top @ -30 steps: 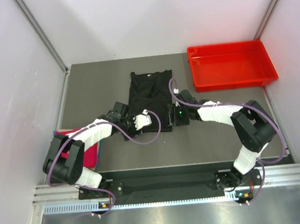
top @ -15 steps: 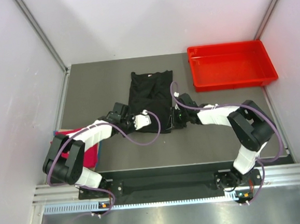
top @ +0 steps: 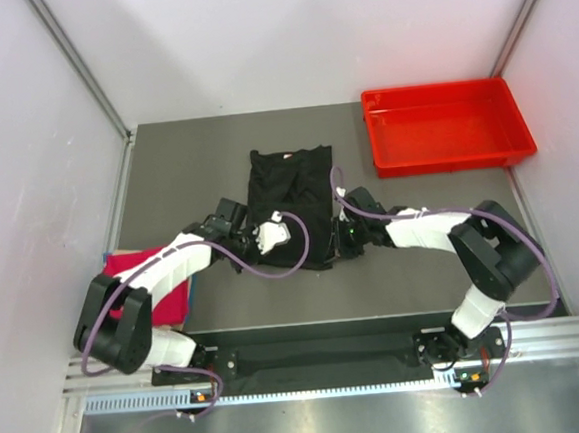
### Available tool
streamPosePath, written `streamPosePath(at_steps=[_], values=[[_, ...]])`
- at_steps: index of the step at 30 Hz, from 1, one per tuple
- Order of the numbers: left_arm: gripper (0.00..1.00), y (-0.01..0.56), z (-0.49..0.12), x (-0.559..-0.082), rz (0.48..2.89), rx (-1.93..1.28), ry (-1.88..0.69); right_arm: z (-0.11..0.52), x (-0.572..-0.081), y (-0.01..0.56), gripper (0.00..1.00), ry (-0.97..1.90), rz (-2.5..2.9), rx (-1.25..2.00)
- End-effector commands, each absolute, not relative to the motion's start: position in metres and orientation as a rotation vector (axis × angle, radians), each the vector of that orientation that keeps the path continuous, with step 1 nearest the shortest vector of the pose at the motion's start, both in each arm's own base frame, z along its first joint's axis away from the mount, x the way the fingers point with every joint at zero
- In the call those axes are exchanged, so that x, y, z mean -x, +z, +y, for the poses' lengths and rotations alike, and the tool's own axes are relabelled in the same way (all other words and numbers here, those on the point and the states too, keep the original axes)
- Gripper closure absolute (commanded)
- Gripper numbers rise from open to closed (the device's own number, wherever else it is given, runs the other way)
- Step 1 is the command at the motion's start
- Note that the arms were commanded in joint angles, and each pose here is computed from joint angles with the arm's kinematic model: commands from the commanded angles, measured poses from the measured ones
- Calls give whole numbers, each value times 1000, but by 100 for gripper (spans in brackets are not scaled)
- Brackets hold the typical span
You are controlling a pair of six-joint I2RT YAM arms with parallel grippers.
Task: Fold and stack the t-shirts
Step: Fold the tshirt
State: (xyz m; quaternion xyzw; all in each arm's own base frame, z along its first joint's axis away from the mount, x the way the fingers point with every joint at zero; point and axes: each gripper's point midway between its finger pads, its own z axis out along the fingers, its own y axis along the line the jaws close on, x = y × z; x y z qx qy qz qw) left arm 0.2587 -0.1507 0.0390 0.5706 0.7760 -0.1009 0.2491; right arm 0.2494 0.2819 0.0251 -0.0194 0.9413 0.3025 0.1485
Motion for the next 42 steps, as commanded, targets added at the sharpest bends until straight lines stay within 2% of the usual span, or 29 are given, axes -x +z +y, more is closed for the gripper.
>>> streamPosePath(at_steps=[1,8,13,18,24,27,35,42], values=[[100,52,-154,-205,2176,-1621,-440,283,-208,42,100,939,2737,186],[100,80,-131,-124,2272,-1734,-605,276,-122,61,100,1026,2833,305],[100,107,-136,-132,2204,-1634,-563,278,-99,89,100,1148,2822,324],[100,115,-143,-184,2260,-1478,-416,270,-145,103,100,1133,2770,269],[100,151,-133,-300,2267,-1146,-345,255,-228,106,100,1052,2693,187],[100,152,-135,-339,2278,-1108,-356,253,-266,95,100,1029,2685,134],[100,118,-138,-417,2353,-1093,-255,249,-356,90,100,987,2600,-22],[100,112,-146,-462,2321,-1027,-238,234,-396,81,100,922,2554,-153]])
